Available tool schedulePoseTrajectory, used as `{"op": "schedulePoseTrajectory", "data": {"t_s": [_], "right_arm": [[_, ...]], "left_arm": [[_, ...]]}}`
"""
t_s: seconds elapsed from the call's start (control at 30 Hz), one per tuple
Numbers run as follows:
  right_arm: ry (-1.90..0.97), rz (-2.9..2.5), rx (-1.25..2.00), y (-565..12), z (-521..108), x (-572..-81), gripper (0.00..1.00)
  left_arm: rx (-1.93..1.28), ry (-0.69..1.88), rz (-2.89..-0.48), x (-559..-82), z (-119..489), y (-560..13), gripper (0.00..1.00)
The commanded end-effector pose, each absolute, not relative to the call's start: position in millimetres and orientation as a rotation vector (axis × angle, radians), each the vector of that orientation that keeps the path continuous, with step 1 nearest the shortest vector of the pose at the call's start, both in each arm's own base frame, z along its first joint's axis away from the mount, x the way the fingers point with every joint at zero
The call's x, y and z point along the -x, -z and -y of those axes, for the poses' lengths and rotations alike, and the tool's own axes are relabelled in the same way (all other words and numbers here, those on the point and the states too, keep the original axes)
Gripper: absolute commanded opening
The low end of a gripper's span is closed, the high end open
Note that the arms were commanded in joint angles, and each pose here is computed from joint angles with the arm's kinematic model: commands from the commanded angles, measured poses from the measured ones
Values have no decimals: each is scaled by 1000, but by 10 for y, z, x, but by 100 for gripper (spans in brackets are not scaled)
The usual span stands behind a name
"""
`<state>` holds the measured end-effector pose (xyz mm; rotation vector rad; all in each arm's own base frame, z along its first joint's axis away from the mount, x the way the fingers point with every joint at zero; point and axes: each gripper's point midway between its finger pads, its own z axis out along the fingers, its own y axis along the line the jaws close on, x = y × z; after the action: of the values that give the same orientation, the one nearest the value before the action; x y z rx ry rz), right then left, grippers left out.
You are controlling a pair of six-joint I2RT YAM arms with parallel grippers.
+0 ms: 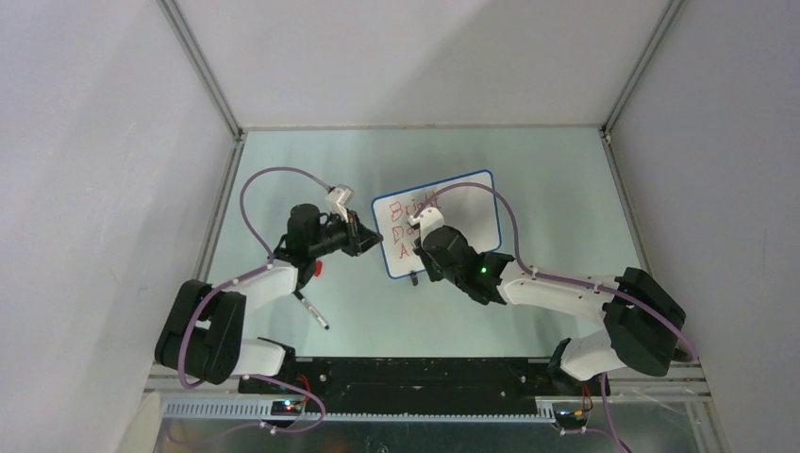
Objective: Write a sentence on the whiteboard
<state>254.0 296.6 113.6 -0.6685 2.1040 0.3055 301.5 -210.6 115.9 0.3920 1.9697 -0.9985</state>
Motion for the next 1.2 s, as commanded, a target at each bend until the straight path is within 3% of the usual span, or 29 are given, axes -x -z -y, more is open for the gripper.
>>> {"op": "schedulePoseTrajectory", "data": {"t_s": [0.0, 1.17], "right_arm": [[-322, -2048, 618, -1367, -3040, -2692, 0], [-280, -2064, 574, -1401, -2869, -2745, 0]], "left_arm": [[-455, 989, -1860, -3097, 2179, -1461, 18], [-460, 980, -1861, -3092, 2179, -1465, 18]]}}
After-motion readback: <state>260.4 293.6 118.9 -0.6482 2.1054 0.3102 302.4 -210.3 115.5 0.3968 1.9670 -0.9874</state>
